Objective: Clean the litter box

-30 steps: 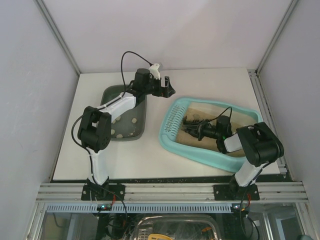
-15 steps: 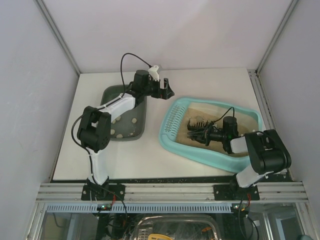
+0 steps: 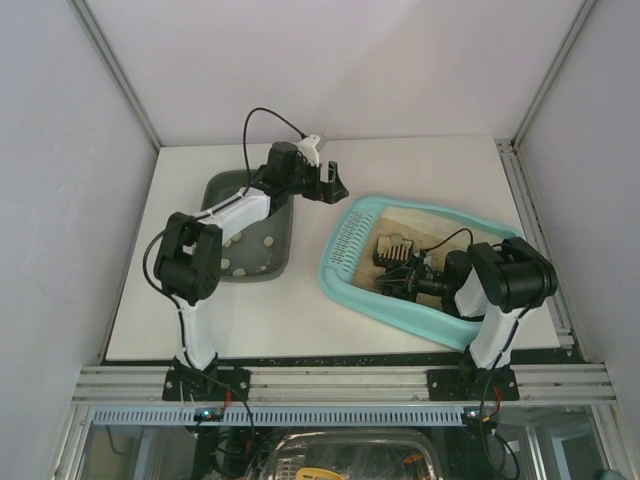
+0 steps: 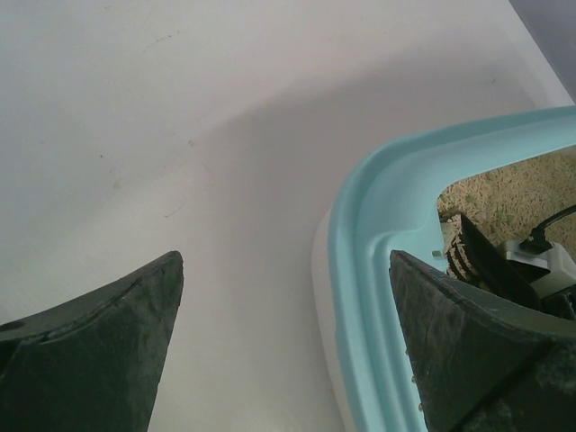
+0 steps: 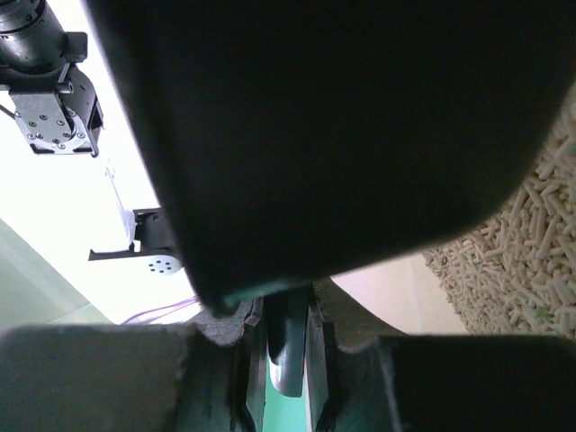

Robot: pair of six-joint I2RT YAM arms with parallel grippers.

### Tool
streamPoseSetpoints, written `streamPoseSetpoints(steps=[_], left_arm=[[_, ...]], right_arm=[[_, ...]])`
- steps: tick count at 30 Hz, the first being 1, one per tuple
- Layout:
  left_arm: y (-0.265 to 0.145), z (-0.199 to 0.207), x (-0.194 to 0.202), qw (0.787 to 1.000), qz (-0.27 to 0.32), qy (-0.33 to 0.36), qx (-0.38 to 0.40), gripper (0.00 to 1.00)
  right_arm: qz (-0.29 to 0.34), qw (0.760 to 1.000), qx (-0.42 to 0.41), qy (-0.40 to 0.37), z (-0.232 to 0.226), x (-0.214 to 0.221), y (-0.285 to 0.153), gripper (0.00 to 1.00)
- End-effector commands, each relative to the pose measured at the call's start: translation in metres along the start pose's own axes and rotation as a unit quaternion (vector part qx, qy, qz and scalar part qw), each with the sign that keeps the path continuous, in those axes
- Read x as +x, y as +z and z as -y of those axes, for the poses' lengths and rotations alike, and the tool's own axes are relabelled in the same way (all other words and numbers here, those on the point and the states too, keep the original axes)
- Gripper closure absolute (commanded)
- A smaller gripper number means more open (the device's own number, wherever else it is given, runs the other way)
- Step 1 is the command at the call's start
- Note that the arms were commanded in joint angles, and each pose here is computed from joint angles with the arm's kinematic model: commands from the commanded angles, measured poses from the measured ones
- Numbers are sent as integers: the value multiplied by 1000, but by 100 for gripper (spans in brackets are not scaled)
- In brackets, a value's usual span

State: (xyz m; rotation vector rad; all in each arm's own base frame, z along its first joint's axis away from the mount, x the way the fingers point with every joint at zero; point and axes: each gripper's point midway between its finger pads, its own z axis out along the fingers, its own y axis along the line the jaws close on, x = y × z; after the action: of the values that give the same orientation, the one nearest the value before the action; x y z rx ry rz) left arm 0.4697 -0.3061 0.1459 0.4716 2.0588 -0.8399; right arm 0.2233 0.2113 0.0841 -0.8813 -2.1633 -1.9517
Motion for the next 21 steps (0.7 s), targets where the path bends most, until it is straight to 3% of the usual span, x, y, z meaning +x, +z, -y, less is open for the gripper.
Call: streamPoseSetpoints(steps=[1, 21], left_arm=[[-19, 10, -18, 999, 17, 26, 18, 0], [-22, 12, -16, 999, 2, 29, 46, 0]], right_arm=[[1, 999, -29, -15, -6, 4, 1, 100], [-18, 997, -1, -71, -5, 0, 4, 100]])
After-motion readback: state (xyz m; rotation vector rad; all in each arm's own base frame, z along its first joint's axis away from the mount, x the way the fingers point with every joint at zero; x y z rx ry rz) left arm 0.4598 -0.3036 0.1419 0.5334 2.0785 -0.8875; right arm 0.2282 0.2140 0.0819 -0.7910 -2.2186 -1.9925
